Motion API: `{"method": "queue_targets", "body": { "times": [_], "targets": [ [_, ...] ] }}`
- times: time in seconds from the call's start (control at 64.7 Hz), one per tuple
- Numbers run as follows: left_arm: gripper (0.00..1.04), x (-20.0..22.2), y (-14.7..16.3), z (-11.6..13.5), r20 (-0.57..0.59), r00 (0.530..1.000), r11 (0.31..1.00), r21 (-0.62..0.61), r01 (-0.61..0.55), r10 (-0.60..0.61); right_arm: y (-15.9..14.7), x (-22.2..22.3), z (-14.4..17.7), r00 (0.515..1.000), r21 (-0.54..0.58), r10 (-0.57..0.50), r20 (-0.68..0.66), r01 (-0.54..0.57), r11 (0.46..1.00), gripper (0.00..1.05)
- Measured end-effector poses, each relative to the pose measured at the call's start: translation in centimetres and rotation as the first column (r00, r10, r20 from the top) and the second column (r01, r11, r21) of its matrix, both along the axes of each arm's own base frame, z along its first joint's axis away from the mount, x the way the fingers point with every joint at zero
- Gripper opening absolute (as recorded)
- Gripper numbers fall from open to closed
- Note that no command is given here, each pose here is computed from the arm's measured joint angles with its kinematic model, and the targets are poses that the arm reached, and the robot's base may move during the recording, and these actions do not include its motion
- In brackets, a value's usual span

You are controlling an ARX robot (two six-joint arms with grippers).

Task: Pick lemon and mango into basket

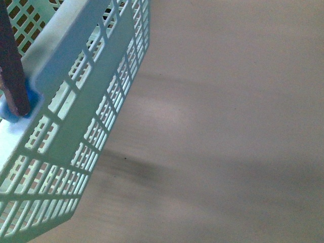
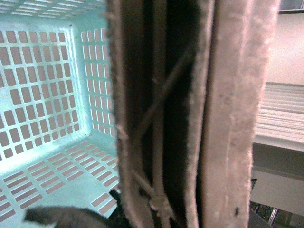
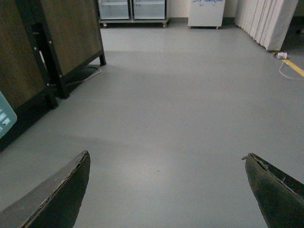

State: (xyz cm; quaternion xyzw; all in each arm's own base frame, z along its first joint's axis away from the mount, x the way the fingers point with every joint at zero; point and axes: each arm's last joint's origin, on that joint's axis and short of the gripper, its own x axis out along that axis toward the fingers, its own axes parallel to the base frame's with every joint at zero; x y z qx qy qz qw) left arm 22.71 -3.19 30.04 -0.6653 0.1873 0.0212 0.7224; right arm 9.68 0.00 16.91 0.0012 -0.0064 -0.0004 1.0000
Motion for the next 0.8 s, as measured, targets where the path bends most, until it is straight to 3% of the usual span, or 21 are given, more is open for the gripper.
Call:
{"method": "queue_targets", "body": {
  "times": [0.804],
  "targets": [
    [0.15,0.02,0.00,-0.04,-0.003,1.000,1.000,0.001,-0.002,0.002,0.00,0.00,0.00,1.000,0.000,0.000,0.000,0.000,1.000,0.96]
  ]
}}
